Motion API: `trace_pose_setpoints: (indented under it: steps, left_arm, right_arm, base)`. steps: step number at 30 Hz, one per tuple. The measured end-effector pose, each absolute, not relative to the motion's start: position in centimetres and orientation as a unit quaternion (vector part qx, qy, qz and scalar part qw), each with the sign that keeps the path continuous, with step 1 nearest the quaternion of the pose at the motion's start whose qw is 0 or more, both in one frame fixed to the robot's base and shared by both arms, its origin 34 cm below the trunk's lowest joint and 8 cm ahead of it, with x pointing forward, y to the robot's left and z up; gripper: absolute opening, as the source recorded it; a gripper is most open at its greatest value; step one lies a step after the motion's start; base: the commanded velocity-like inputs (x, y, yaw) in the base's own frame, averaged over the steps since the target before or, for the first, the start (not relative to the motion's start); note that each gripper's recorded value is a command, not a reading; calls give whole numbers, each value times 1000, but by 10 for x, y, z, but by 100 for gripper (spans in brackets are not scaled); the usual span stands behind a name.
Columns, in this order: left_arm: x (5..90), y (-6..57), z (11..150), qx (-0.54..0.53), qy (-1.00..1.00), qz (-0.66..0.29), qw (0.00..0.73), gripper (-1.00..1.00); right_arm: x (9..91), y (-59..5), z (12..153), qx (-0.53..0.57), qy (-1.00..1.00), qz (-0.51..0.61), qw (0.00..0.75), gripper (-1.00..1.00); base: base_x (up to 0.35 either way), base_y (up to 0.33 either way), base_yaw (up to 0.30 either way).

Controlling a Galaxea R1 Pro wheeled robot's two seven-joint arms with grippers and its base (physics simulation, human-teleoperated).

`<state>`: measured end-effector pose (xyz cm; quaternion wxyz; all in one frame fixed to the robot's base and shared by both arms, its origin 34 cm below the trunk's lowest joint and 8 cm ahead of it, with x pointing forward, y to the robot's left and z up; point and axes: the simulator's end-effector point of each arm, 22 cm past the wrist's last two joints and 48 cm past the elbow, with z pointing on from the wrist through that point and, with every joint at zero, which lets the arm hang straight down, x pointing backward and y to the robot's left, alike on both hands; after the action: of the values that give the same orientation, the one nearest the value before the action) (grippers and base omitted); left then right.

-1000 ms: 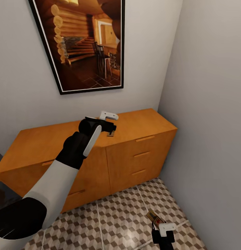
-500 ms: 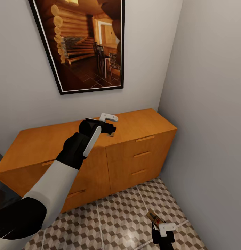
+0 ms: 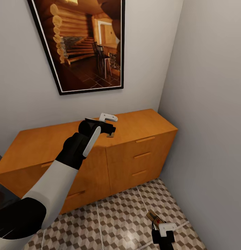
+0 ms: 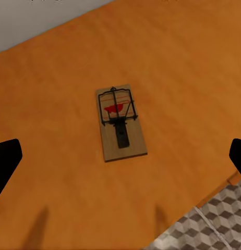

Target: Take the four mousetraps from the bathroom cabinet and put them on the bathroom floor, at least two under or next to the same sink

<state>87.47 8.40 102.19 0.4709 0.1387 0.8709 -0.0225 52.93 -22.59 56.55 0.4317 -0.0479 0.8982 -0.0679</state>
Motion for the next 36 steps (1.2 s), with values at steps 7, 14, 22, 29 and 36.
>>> trace_pose_setpoints:
  steps: [7, 14, 22, 29, 36]
  left_arm:
    - [879, 84, 1016, 135, 869, -24, 476, 100]
    - [879, 84, 1008, 134, 873, -27, 469, 100]
    - [881, 81, 1005, 130, 872, -37, 471, 100]
    - [881, 80, 1003, 130, 872, -40, 471, 100]
    - [882, 80, 1004, 142, 867, -67, 473, 100]
  right_arm:
    - [528, -226, 565, -48, 899, -68, 431, -100]
    - [526, -226, 564, -48, 899, -68, 430, -100]
    - [526, -226, 564, -48, 899, -68, 430, -100]
    - [526, -226, 564, -48, 899, -68, 430, -100]
    - [526, -226, 564, -48, 899, -68, 430, -100]
  base:
    - [2, 0, 0]
    - [0, 0, 0]
    - [0, 0, 0]
    - [0, 0, 0]
    - [0, 0, 0]
